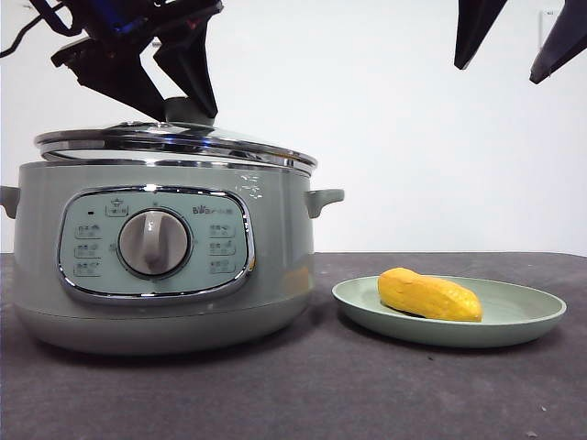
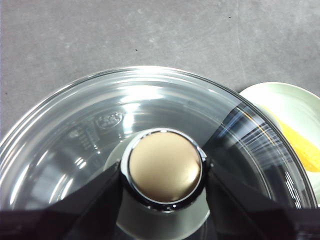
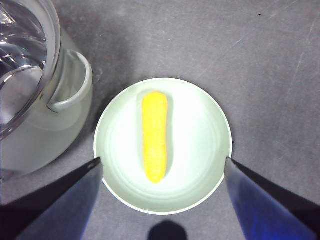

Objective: Take the corn out from the steamer,put the corn on the plate,close the lid

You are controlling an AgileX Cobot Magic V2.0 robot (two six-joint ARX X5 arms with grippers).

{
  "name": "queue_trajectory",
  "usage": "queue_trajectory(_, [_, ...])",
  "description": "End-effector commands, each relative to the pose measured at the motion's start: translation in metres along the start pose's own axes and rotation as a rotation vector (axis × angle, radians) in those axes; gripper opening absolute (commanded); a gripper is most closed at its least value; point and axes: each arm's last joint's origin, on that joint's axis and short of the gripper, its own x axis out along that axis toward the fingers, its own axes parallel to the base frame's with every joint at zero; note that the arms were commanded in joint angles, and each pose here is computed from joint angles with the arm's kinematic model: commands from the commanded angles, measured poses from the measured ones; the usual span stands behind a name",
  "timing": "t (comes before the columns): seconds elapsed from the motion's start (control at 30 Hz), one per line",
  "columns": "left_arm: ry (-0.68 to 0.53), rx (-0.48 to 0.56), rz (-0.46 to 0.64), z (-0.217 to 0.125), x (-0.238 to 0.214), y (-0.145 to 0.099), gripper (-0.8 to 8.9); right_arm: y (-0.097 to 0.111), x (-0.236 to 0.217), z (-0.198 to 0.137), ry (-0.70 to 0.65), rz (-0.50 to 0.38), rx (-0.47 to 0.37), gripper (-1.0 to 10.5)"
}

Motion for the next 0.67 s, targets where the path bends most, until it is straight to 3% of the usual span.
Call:
queue_trajectory(0.03, [-0.072, 0.024, 0.031, 0.008, -0.014, 0.002, -0.09, 0.000, 0.000, -0.001, -0.002, -0.002, 0.003, 4.1])
queue_trajectory(0.67, [-0.003, 0.027, -0.008, -0.002, -0.003, 0.001, -0.09, 0.000, 0.000, -0.001, -0.002, -0.002, 0.003, 4.1])
